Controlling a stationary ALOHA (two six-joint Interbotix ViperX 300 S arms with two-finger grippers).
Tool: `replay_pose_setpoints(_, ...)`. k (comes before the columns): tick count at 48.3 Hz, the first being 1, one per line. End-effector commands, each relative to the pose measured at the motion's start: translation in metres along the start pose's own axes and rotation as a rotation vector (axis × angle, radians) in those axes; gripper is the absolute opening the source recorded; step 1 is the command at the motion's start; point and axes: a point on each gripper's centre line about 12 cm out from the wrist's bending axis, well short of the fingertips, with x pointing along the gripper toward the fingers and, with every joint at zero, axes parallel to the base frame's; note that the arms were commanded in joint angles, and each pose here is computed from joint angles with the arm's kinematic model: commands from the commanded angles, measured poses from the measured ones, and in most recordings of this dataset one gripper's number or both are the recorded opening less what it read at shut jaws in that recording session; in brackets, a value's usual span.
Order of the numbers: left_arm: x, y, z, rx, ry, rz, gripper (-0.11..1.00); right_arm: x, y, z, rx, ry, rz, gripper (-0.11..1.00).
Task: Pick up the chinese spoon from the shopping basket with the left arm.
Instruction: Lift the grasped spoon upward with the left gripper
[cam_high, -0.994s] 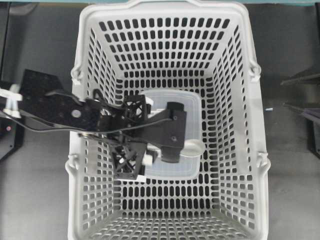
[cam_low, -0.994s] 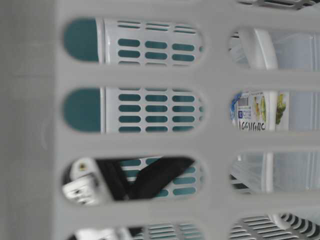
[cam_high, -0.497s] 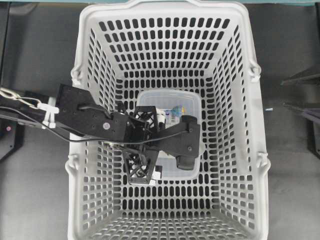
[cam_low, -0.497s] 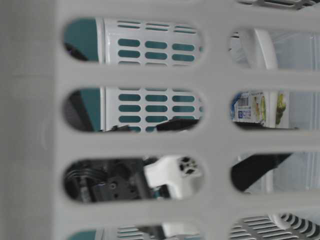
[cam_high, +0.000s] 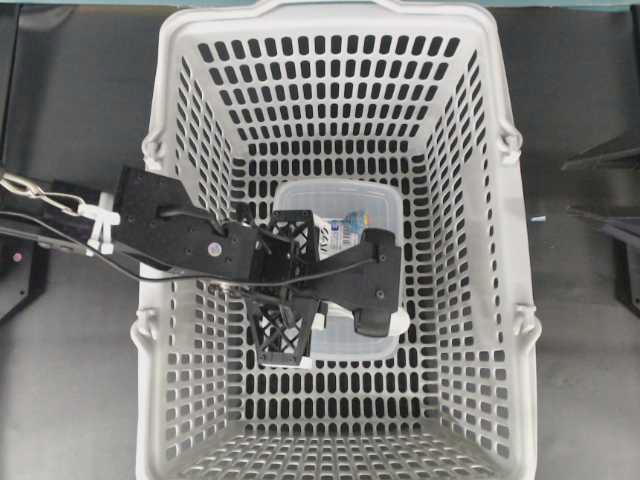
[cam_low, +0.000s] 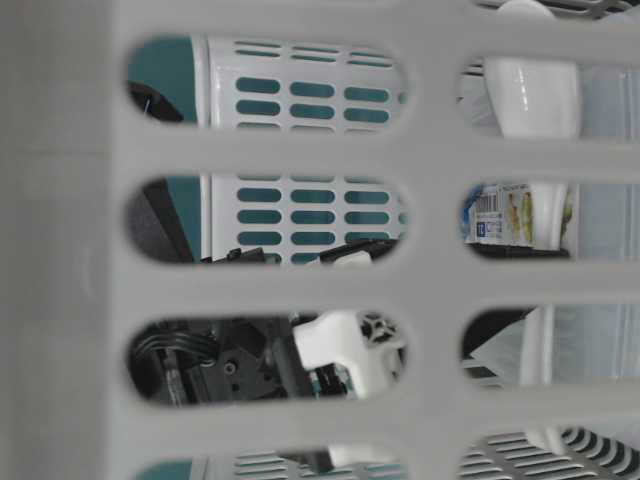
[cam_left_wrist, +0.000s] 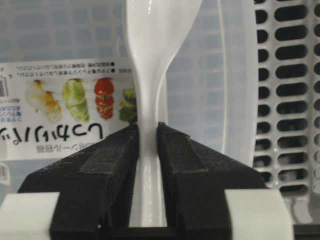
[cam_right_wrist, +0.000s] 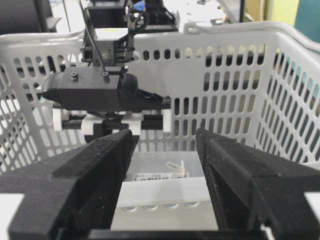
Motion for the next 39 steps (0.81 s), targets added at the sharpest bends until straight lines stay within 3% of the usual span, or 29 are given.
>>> replay_pose_setpoints(1,-0.028,0.002,0.016,-0.006,-0.068,0.001,0.12,0.001,0.0,0.006,0.003,-0.02,-0.001,0.51)
replay_pose_setpoints(7,-0.064,0.001,0.033,-0.014,-0.103,0.0,0.12,0.001,0.0,0.006,0.003,-0.023,-0.001,0.52)
replay_pose_setpoints(21,-0.133,-0.006,0.059,-0.035,-0.071,-0.002,0.12,0.0,0.0,0.007,0.003,-0.028,-0.001,0.51)
replay_pose_setpoints(26,-0.147,-0.004,0.064,-0.057,-0.071,-0.002,0.12,0.0,0.0,0.008,0.003,-0.029,-0.001,0.52)
replay_pose_setpoints(39,-0.151,-0.002,0.065,-0.058,-0.07,0.002,0.12,0.0,0.0,0.007,0.003,-0.028,-0.001,0.52)
